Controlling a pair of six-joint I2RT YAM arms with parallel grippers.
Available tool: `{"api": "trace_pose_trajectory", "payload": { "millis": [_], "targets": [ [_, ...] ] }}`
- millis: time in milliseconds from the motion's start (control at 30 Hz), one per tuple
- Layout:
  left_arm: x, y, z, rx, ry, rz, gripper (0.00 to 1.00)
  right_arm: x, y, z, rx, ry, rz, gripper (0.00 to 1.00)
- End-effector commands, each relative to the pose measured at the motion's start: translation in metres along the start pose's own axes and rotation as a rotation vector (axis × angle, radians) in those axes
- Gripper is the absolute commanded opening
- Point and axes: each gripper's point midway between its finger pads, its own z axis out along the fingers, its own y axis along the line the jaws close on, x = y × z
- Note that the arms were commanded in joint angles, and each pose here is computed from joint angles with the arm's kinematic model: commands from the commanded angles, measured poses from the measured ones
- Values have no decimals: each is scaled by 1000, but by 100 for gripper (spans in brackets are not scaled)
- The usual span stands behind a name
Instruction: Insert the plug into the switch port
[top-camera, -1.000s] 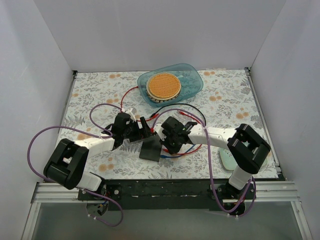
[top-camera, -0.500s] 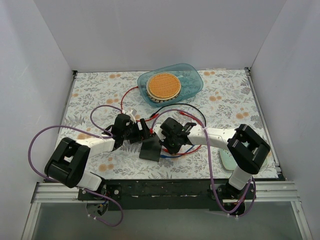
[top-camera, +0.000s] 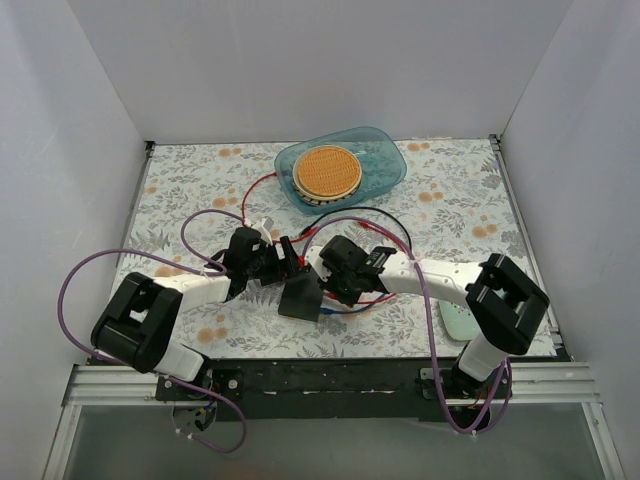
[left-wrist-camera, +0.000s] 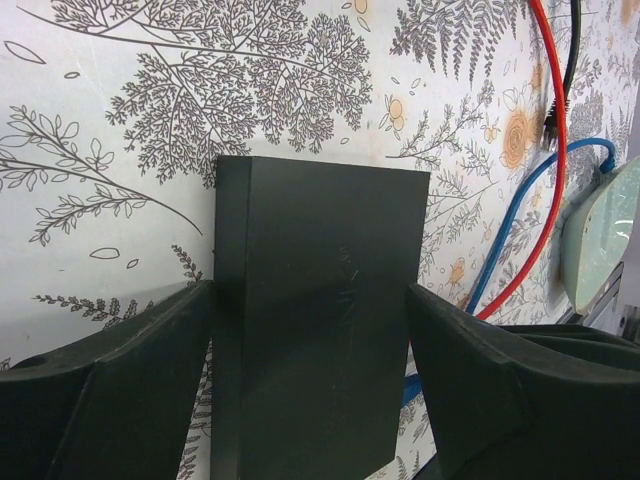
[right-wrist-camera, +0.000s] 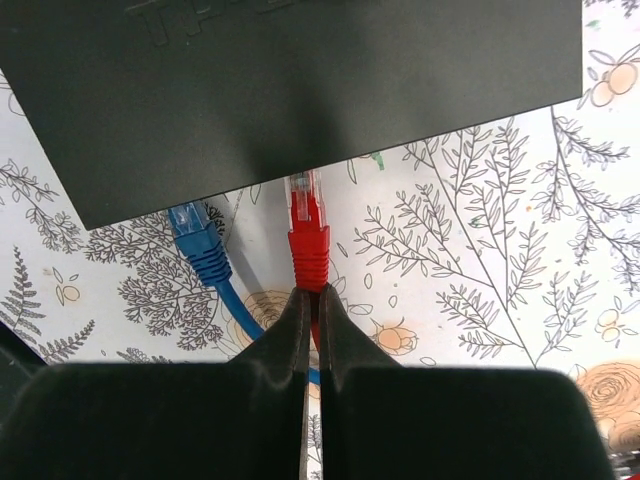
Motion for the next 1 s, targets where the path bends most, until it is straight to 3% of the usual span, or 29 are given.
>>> {"api": "trace_pose_trajectory", "payload": {
  "millis": [0, 467, 967],
  "targets": [
    [4, -3, 1, 22, 25, 1, 75, -43, -3, -19, 29, -173, -19, 1],
    [6, -17, 0, 100, 38, 16, 74, -43, 15, -3, -47, -275, -36, 1],
    [31, -19, -2, 146, 89, -17, 61, -85, 10, -18, -19, -410, -32, 1]
  ]
}}
